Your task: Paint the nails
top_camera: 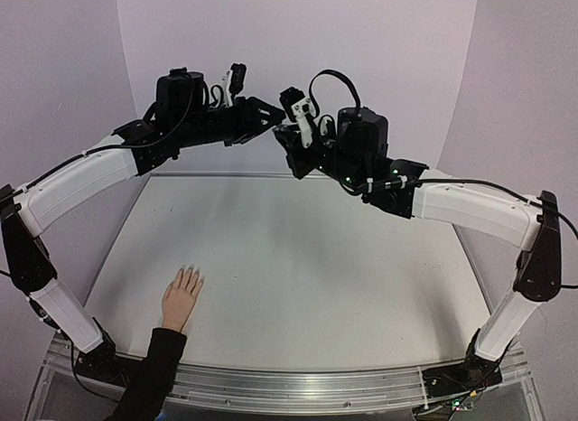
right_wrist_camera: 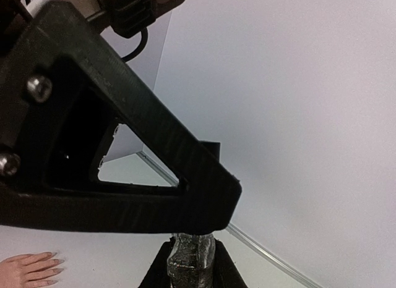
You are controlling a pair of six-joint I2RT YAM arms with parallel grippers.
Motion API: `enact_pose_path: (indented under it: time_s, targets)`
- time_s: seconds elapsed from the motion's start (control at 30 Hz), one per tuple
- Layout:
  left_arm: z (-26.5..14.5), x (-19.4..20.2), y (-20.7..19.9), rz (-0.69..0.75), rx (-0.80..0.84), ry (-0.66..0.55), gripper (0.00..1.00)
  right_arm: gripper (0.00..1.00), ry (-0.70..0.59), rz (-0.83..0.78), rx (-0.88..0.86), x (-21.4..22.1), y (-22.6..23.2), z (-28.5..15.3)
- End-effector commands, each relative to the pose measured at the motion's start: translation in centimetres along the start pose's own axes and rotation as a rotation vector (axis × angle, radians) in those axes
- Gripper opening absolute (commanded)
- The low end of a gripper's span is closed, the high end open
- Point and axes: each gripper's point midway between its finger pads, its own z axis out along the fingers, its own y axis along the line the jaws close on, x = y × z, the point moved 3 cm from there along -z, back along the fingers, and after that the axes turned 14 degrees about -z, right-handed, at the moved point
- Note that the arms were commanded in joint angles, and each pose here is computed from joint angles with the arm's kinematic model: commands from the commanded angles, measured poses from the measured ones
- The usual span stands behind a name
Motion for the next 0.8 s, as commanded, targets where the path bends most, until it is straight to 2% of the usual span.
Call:
enact_pose_path:
  time_s: [0.0, 0.07, 0.17, 0.27, 0.33, 0.47, 0.53, 0.6, 0.7, 0.73, 0.77]
  targets:
    - [-0.4, -1.3, -2.7, 0.034, 0.075, -0.029, 0.3, 0.0, -0.037, -0.004, 0.046, -2.0, -1.1, -0.1]
    - [-0.4, -1.0, -3.0, 0.044, 0.089, -0.016, 0.22, 0.0, -0.04, -0.002, 0.046, -2.1, -1.2, -0.1]
    - [-0.4, 0.0, -3.7, 0.073, 0.157, 0.038, 0.15, 0.0, -0.052, 0.006, 0.037, -2.5, -1.2, -0.3]
    - [-0.7, 2.4, -5.3, 0.139, 0.325, 0.191, 0.11, 0.0, -0.119, 0.003, -0.054, -3.6, -0.6, -1.5]
    - [-1.4, 4.8, -6.4, 0.181, 0.469, 0.336, 0.08, 0.0, -0.242, 0.032, -0.255, -4.9, 0.7, -3.0]
    - [-4.7, 8.7, -8.9, 0.273, 0.78, 0.54, 0.05, 0.0, -0.609, 0.176, -0.928, -9.7, 2.1, -10.3]
    - [-6.2, 10.0, -9.9, 0.303, 0.877, 0.615, 0.05, 0.0, -0.671, 0.223, -1.062, -11.4, 2.2, -12.1]
    - [-6.8, 10.3, -10.7, 0.333, 0.914, 0.622, 0.04, 0.0, -0.691, 0.239, -1.059, -11.9, 2.2, -12.5]
    - [-6.6, 9.6, -11.1, 0.355, 0.878, 0.565, 0.04, 0.0, -0.671, 0.253, -0.92, -11.3, 1.1, -11.3]
    - [-6.3, 9.2, -11.1, 0.361, 0.844, 0.537, 0.05, 0.0, -0.653, 0.261, -0.864, -10.8, 0.7, -10.7]
    - [-5.8, 8.7, -11.0, 0.361, 0.786, 0.498, 0.11, 0.0, -0.627, 0.274, -0.8, -10.1, 0.1, -9.9]
